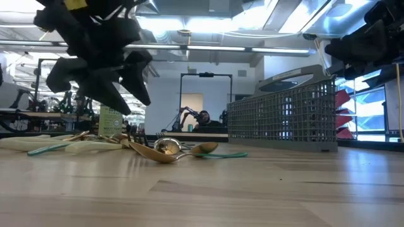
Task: Sort silverware
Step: Put the yellow table knife into the silverware basket
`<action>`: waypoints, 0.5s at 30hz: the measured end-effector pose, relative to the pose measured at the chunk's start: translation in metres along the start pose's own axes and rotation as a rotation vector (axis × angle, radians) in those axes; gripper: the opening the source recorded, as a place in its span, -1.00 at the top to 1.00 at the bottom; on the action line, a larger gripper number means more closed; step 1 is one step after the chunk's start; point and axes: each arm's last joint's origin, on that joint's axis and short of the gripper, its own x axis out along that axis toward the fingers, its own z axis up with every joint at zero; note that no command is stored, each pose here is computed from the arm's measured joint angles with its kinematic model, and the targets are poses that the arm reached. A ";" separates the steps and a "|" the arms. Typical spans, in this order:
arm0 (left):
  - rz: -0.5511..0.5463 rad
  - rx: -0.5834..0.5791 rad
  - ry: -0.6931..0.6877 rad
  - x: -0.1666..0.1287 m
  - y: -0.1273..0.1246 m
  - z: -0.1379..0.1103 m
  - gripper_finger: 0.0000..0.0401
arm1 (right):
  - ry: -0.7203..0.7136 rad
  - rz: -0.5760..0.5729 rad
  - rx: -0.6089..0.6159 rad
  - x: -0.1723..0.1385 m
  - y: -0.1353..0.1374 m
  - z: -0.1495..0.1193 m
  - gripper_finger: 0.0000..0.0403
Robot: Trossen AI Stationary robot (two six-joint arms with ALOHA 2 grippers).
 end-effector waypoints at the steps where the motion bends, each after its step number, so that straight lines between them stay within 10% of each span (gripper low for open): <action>1: -0.006 0.019 0.009 0.004 0.000 0.002 -0.18 | 0.002 0.000 -0.001 0.000 0.000 0.000 1.00; 15: -0.120 0.263 0.235 0.048 -0.006 0.014 -0.18 | 0.022 -0.002 -0.009 0.000 0.000 -0.002 1.00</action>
